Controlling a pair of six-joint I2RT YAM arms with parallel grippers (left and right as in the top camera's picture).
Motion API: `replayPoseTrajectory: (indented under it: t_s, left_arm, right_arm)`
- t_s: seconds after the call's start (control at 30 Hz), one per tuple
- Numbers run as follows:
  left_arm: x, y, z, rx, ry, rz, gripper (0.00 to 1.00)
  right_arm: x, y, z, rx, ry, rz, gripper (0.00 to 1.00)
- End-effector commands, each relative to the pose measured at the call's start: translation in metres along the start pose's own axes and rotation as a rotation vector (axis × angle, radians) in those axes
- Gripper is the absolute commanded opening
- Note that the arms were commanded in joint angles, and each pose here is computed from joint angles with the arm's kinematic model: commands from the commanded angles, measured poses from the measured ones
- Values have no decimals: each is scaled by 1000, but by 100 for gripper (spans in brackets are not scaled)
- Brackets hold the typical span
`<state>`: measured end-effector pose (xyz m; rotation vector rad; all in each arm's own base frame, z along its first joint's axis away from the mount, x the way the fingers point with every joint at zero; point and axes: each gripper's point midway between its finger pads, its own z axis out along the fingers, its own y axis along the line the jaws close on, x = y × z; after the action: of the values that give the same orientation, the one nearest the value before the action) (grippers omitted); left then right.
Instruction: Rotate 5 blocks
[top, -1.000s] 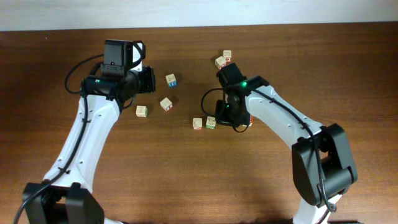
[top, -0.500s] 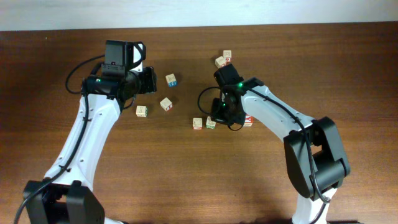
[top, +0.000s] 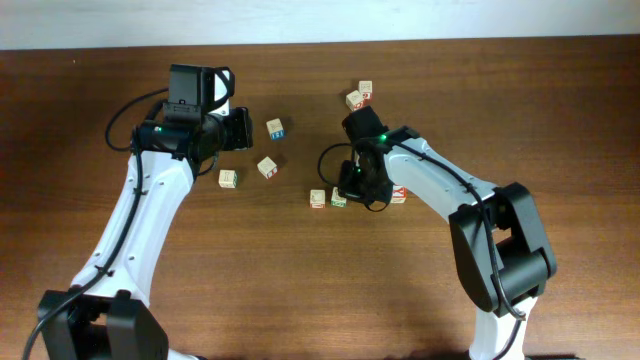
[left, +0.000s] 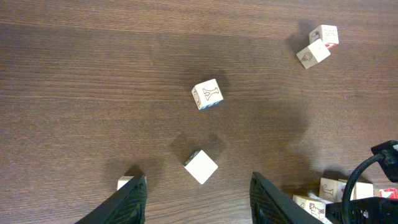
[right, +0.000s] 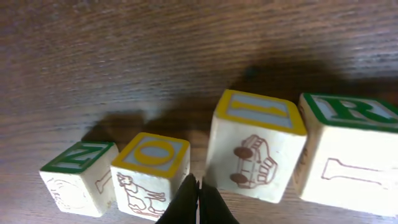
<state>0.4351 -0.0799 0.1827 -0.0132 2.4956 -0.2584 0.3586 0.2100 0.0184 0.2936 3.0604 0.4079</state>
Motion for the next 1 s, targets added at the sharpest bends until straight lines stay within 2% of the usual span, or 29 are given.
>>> replayPoseTrajectory:
  t_s: [0.0, 0.47, 0.97]
  left_arm:
    - [-3, 0, 1, -9, -2, -6, 52]
    - [-3, 1, 1, -12, -3, -6, 53]
    - [-3, 1, 1, -12, -4, -6, 54]
  right_arm:
    - [3, 9, 5, -35, 11, -22, 6]
    - [4, 16, 10, -56, 16, -55, 6]
    - [-28, 22, -5, -103, -68, -137, 7]
